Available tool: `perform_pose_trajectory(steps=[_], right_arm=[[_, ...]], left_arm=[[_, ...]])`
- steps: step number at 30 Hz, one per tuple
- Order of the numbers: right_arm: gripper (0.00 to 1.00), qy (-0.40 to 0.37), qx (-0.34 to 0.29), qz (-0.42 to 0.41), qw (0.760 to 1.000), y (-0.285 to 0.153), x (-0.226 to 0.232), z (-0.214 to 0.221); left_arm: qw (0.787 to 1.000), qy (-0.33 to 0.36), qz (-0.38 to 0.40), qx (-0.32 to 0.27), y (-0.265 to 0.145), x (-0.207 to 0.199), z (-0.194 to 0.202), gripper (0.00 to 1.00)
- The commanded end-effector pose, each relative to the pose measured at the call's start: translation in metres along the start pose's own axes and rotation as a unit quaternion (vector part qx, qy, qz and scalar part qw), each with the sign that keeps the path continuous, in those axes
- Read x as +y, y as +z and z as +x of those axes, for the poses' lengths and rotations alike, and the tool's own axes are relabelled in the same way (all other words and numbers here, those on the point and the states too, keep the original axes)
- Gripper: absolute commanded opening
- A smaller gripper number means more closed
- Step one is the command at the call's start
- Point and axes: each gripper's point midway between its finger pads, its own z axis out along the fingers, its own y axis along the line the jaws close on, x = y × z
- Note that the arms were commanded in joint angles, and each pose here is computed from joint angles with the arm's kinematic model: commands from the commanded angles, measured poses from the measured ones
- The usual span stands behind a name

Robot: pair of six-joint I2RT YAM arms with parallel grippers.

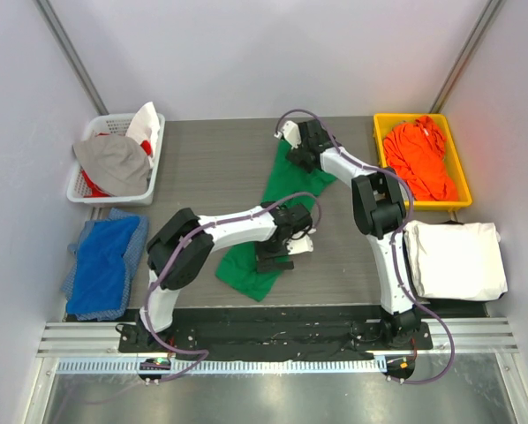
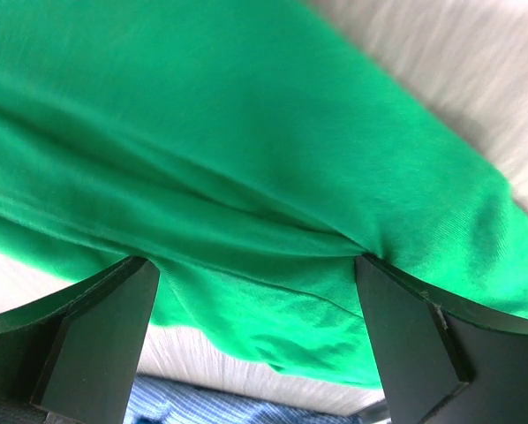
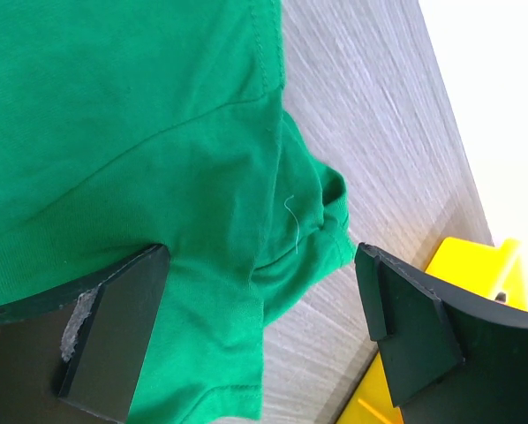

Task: Fold and stack the t-shirts
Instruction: Fold the tshirt

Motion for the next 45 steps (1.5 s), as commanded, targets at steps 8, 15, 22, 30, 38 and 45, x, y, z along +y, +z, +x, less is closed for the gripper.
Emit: perform_pose_trajectory(steps=[8, 15, 22, 30, 38, 45], right_arm=[[1.00, -0.041, 0.009, -0.066, 0.997, 0.044, 0.049, 0.028], [1.00, -0.044, -0.024, -0.055, 0.997, 0.059, 0.041, 0.005], [1.00, -0.065, -0.048, -0.058, 0.995, 0.065, 0.050, -0.009], [1.00, -0.074, -0.078, -0.061, 0.992, 0.062, 0.049, -0.025], [1.00, -0.076, -0.099, -0.059, 0.990, 0.053, 0.056, -0.044], [1.00, -0.065, -0.101, -0.024, 0.992, 0.028, 0.030, -0.051]], left_arm=[[0.994, 0.060, 0.068, -0.055, 0.020, -0.030, -0.064, 1.00], [0.993, 0.048, 0.090, -0.062, 0.029, -0.037, -0.079, 1.00], [0.995, 0.015, 0.078, -0.063, 0.035, -0.038, -0.096, 1.00], [0.995, -0.043, 0.034, -0.085, 0.032, -0.029, -0.123, 1.00], [0.989, -0.076, 0.009, -0.128, 0.018, -0.019, -0.145, 1.00], [0.983, -0.089, -0.034, -0.159, -0.008, -0.009, -0.126, 1.00]])
